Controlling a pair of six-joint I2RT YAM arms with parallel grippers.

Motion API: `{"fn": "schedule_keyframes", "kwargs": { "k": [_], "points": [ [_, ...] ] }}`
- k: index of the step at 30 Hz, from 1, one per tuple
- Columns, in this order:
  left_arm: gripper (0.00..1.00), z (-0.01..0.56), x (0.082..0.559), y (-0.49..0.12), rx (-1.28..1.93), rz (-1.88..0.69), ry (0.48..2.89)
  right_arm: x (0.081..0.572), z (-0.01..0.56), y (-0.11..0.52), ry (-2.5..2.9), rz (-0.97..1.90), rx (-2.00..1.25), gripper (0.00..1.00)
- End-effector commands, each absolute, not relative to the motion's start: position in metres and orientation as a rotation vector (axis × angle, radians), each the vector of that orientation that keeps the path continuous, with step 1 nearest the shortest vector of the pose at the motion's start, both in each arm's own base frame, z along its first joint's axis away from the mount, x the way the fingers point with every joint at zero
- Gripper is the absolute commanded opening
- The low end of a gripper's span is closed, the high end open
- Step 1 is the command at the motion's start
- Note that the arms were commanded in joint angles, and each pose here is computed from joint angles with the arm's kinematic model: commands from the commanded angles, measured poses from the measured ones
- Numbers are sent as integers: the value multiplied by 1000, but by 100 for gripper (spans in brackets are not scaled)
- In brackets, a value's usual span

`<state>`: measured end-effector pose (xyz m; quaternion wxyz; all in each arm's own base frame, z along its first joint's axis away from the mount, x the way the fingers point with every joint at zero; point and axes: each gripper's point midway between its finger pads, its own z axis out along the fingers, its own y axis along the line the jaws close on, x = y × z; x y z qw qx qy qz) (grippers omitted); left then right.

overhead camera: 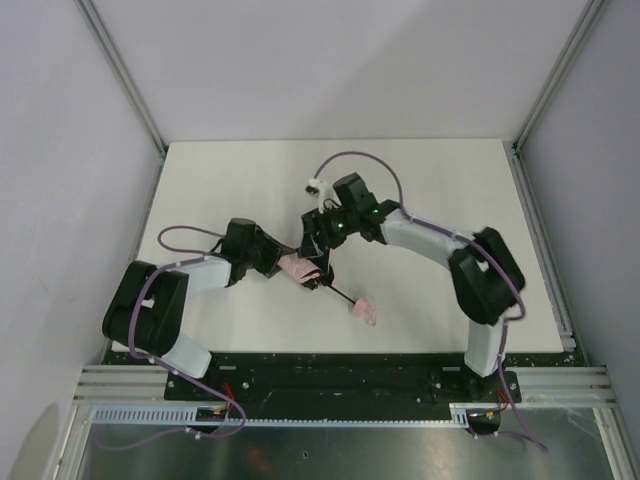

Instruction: Put away the umbrella

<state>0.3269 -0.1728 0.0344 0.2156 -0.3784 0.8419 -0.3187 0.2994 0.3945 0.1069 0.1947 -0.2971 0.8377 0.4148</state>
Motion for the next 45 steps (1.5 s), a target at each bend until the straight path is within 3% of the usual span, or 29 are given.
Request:
{"fn": "schedule_keyframes", "kwargs": {
  "k": [1, 11, 26, 28, 35, 38, 41, 45],
  "points": [
    [0, 11, 303, -158, -1069, -708, 2464, 317, 169, 375, 2001, 836, -951, 74],
    [0, 5, 293, -157, -1178, -633, 2562, 299, 141, 397, 1620, 228, -1101, 73],
    [0, -7, 279, -156, -1252, -553, 2643, 313, 58, 415, 1504, -106, -1202, 63],
    [0, -7, 279, -158, -1253, -560, 2649, 319, 47, 412, 1515, -137, -1227, 55],
    [0, -8, 280, -162, -1240, -579, 2669, 313, 19, 414, 1580, -163, -1401, 10],
    [0, -5, 283, -164, -1219, -592, 2670, 298, 3, 408, 1665, -136, -1515, 1],
    [13, 0, 289, -165, -1184, -609, 2662, 276, -16, 396, 1782, -77, -1602, 0],
    [57, 14, 304, -163, -1118, -636, 2611, 249, -30, 381, 1918, 17, -1666, 0]
  ]
}}
